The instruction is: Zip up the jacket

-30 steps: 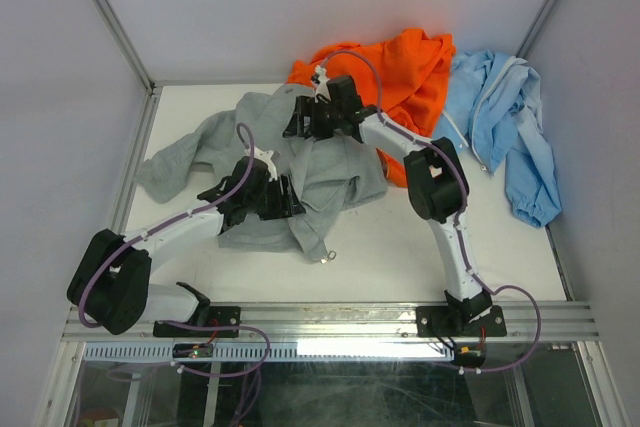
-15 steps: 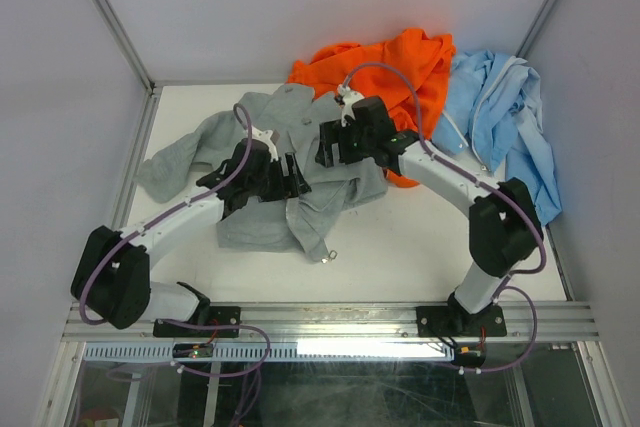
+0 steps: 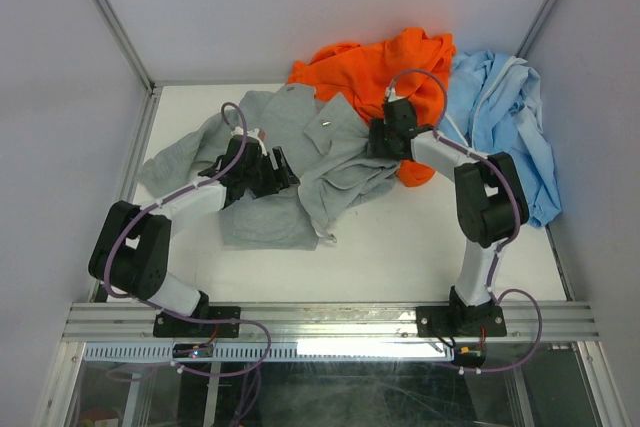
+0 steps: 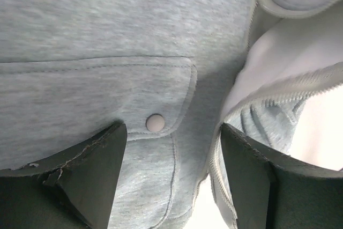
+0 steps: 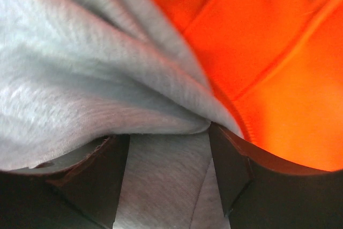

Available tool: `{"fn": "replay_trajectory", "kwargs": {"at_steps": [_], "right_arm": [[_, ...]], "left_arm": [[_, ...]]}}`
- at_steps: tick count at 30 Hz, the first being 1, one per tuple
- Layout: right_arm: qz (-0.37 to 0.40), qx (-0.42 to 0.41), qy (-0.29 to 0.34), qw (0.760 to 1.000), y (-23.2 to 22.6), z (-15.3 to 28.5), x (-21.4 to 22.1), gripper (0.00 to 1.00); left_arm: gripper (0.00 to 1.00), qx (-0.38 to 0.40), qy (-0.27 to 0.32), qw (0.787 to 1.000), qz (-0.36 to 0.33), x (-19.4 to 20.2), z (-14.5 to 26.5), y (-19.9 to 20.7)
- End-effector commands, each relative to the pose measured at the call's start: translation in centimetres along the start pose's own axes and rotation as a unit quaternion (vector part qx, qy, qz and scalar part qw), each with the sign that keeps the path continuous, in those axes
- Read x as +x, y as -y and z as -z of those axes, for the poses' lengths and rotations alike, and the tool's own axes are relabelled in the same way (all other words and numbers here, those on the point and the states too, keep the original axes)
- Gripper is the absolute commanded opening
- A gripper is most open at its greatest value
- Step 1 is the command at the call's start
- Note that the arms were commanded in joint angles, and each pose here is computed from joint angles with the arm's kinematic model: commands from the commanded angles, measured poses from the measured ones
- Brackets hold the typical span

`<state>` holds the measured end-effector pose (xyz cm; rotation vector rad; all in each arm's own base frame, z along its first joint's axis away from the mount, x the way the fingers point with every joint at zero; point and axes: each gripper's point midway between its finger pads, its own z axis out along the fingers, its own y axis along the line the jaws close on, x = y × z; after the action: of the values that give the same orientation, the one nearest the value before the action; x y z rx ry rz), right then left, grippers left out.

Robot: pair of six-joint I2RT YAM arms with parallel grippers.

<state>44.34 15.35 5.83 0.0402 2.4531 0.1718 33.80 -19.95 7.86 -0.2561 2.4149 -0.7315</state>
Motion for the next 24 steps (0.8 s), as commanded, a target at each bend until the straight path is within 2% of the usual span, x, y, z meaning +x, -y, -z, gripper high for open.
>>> {"fn": "replay_trajectory", "kwargs": {"at_steps": [1, 6, 11, 16, 18, 24], "right_arm": [[-0.003, 0.027, 0.053, 0.998, 1.8, 2.9, -3.7, 0.67], [0.052, -0.035, 0.063, 0.996, -3.3, 7.4, -2.1, 0.77], [0.068, -0.087, 0.071, 0.991, -6.6, 11.4, 1.4, 0.79], [0.067, -0.166, 0.059, 0.982, -9.2, 13.9, 6.0, 0.75], [0.065, -0.182, 0.046, 0.98, -9.6, 13.8, 8.0, 0.69], [0.06, -0.226, 0.027, 0.972, -10.8, 13.6, 12.6, 0.64]], "left_arm": [[0.72, 0.028, 0.018, 0.999, 0.008, -1.5, 0.0, 1.1], [0.72, 0.062, 0.04, 0.997, -0.001, -1.5, 3.2, 3.0], [0.74, 0.091, 0.039, 0.995, -0.018, 1.1, 6.7, 4.9], [0.76, 0.132, -0.013, 0.991, -0.028, 6.6, 7.7, 7.7], [0.75, 0.146, -0.033, 0.989, -0.017, 8.8, 7.6, 8.5], [0.72, 0.178, -0.06, 0.982, 0.0, 12.4, 6.4, 10.0]]}}
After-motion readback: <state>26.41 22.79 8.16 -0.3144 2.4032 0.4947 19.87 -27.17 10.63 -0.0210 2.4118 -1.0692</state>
